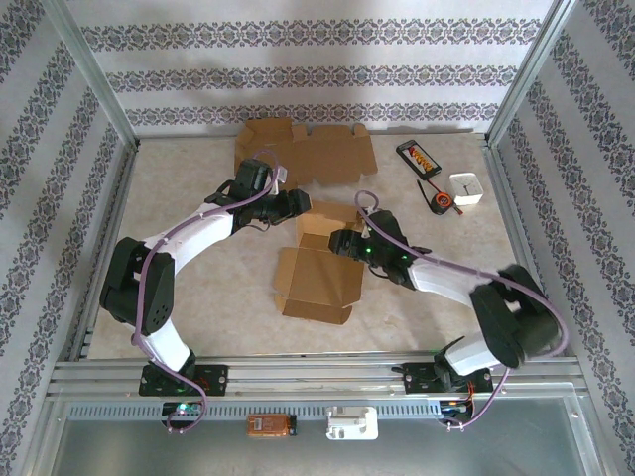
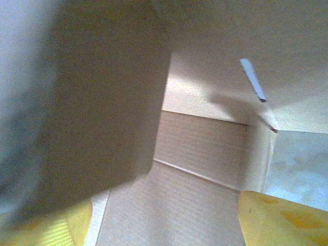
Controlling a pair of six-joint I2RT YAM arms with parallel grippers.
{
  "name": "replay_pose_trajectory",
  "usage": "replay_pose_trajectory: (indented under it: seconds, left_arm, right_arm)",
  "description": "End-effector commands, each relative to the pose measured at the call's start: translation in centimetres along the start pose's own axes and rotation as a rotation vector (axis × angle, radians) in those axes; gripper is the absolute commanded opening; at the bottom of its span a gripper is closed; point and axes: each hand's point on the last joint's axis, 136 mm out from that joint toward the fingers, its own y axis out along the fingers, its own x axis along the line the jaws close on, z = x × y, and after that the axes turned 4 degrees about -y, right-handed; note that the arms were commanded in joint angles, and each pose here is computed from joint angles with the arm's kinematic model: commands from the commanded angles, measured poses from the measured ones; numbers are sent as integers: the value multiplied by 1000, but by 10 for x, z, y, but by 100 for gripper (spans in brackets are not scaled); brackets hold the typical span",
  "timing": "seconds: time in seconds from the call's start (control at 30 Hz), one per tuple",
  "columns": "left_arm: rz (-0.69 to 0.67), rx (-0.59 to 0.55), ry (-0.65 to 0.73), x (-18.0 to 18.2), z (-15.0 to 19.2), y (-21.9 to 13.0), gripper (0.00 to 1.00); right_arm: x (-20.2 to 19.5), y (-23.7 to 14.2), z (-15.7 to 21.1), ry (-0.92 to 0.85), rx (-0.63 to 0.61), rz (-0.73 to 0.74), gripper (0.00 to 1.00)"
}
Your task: Fold the paper box
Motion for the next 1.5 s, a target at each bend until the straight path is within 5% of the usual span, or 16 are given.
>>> replay_pose_trajectory:
  seconds: [0.0,0.3,0.47,0.67,0.83,1.13,1.27,1.47]
  left_arm:
    - [-7,-24,35,-8,-4,-12,58]
    - [-61,-92,98,-20,-18,-40,88]
    - [-135,-198,144,-23,-24,-80,91]
    - [-238,-277,253,-24,-5,-120,88]
    - [-270,-258,396,-43,29,-121,82]
    - [-192,-143,483,-57,109,-49,54]
    - [-39,-25,435,-50,149,-8,49]
    - [-52,-30,488,-27,161,19,36]
  right_arm:
    - [-15,-23,8,-52,-30,70,79]
    - [-40,-70,-20,-164,-224,204,90]
    - [-69,-73,-41,-195,-276,312,92]
    - [-71,-48,-50,-252,-181,294,79]
    - [-69,-29,-48,-260,-129,265,51]
    - [-64,-24,-41,-195,-127,251,25]
    - [-61,-22,-37,-194,-119,264,14]
    - [-58,-20,-38,-198,-112,287,11]
